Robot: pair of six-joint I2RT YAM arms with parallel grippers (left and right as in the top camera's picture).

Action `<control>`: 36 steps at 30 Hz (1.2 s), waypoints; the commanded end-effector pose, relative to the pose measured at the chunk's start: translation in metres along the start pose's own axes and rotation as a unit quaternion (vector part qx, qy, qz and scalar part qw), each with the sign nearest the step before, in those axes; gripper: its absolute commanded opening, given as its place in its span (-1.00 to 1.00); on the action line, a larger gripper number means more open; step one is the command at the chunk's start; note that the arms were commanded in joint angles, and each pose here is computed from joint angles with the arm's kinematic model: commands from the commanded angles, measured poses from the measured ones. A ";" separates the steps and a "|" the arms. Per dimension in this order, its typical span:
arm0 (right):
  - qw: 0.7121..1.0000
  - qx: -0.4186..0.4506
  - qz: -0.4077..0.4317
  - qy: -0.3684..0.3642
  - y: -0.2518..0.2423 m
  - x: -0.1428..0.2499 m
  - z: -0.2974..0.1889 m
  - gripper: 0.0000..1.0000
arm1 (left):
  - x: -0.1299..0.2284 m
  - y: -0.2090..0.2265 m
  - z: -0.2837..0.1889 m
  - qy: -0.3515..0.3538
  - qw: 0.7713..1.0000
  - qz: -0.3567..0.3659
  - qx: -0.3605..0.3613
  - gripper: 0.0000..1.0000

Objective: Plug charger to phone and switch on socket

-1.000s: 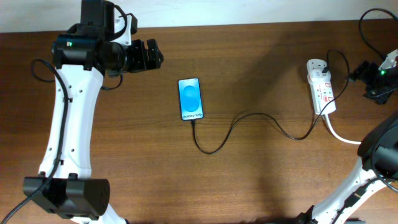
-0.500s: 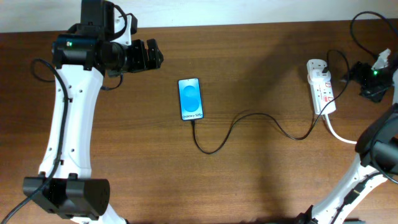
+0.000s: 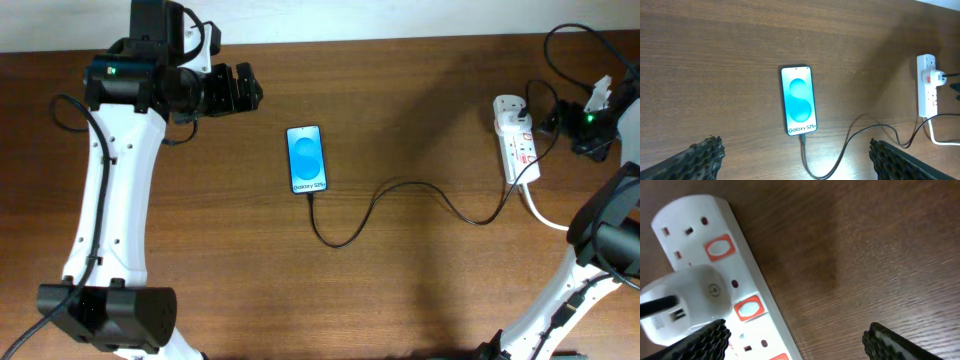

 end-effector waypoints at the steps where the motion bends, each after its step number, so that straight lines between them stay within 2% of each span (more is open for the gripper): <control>1: 1.000 0.003 -0.009 0.015 0.003 0.009 0.013 0.81 | 0.001 0.003 -0.002 -0.001 1.000 0.002 -0.005 0.98; 12: 0.999 0.023 -0.025 0.013 -0.004 0.010 0.016 0.82 | 0.001 0.003 -0.002 -0.001 1.000 0.002 -0.005 0.98; 36: 1.000 0.009 -0.028 0.004 -0.005 0.015 0.035 0.83 | 0.001 0.003 -0.002 0.000 1.000 0.002 -0.005 0.98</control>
Point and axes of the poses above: each gripper's point midway between its finger pads, its own z axis out along the fingers, its own y axis along the line the jaws close on, x = y × z, the point moved 2 cm from there along -z, back along the fingers, and after that the axes turned 8 degrees about z, right-handed, at the moved point
